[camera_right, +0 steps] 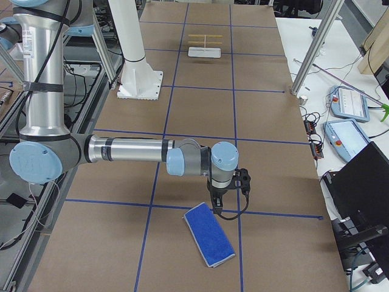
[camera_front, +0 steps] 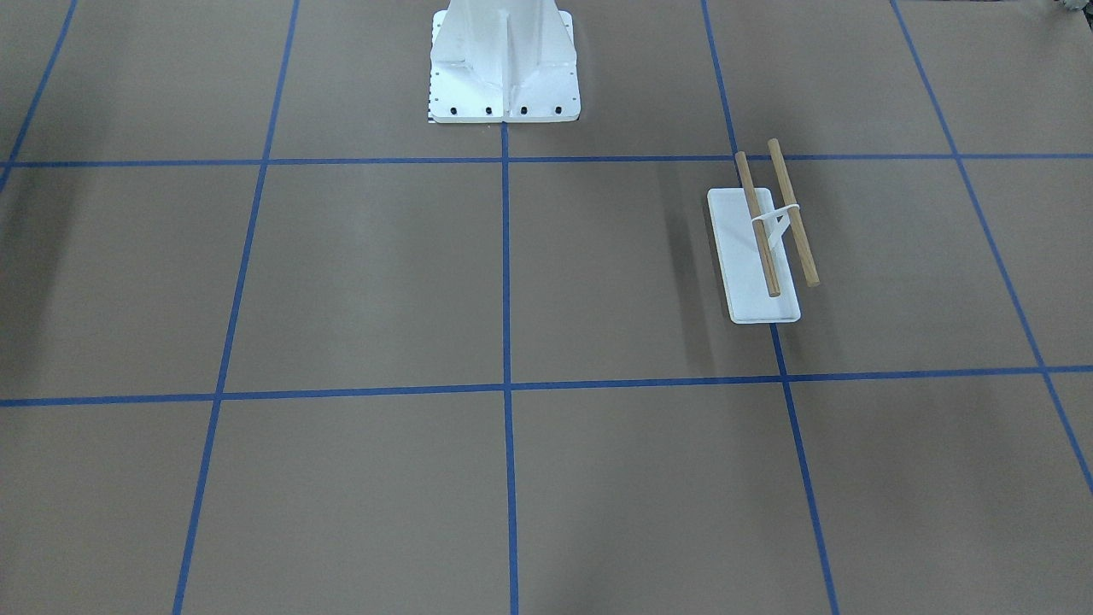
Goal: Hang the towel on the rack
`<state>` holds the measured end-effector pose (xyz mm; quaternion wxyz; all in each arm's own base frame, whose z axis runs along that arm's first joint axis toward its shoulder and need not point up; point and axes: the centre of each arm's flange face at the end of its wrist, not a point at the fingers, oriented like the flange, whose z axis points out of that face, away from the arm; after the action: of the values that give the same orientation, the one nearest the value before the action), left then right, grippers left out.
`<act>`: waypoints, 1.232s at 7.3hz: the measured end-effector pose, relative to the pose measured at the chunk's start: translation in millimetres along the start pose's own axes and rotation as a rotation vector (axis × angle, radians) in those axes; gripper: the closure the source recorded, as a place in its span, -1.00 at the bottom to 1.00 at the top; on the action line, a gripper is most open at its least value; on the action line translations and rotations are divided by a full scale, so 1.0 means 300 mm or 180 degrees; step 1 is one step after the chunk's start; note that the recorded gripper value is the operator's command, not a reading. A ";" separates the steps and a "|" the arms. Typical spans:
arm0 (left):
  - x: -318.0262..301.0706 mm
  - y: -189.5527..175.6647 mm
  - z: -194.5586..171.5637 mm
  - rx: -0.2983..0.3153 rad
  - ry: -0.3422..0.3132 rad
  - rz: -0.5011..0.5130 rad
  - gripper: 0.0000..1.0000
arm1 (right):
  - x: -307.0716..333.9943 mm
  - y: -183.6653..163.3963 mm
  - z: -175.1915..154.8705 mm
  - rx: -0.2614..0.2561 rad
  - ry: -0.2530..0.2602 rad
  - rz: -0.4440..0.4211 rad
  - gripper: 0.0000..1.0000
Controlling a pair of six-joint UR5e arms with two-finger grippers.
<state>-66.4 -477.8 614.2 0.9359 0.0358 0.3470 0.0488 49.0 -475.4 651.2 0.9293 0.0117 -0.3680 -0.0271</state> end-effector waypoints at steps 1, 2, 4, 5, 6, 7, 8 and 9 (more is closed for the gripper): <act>0.003 0.000 -0.001 0.0005 -0.0002 0.0011 -0.97 | -0.001 -0.001 -0.001 0.0003 0.0000 -0.0003 -1.00; 0.008 0.002 -0.004 0.0014 -0.0004 0.0026 -0.97 | -0.005 -0.004 -0.005 0.0011 -0.0002 -0.0013 -1.00; 0.022 0.001 -0.021 0.0072 -0.0027 0.0079 -0.97 | -0.017 -0.012 -0.017 0.0040 -0.0010 -0.0057 -1.00; 0.036 -0.004 -0.039 0.0115 -0.0043 0.0114 -0.97 | -0.027 -0.020 -0.027 0.0061 -0.0018 -0.0083 -1.00; 0.050 -0.016 -0.056 0.0156 -0.0051 0.0145 -0.97 | -0.049 -0.032 -0.047 0.0102 -0.0022 -0.0127 -1.00; 0.063 -0.035 -0.073 0.0213 -0.0056 0.0192 -0.97 | -0.089 -0.058 -0.083 0.0175 -0.0021 -0.0199 -1.00; 0.071 -0.053 -0.085 0.0321 -0.0066 0.0281 -0.97 | -0.130 -0.094 -0.120 0.0270 -0.0006 -0.0283 -1.00; 0.074 -0.086 -0.093 0.0526 -0.0095 0.0446 -0.97 | -0.155 -0.119 -0.147 0.0379 0.0022 -0.0370 -1.00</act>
<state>-66.1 -499.7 576.3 0.9291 0.1378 0.3325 0.0848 43.7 -508.3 585.9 0.9252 0.0883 -0.3644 -0.0590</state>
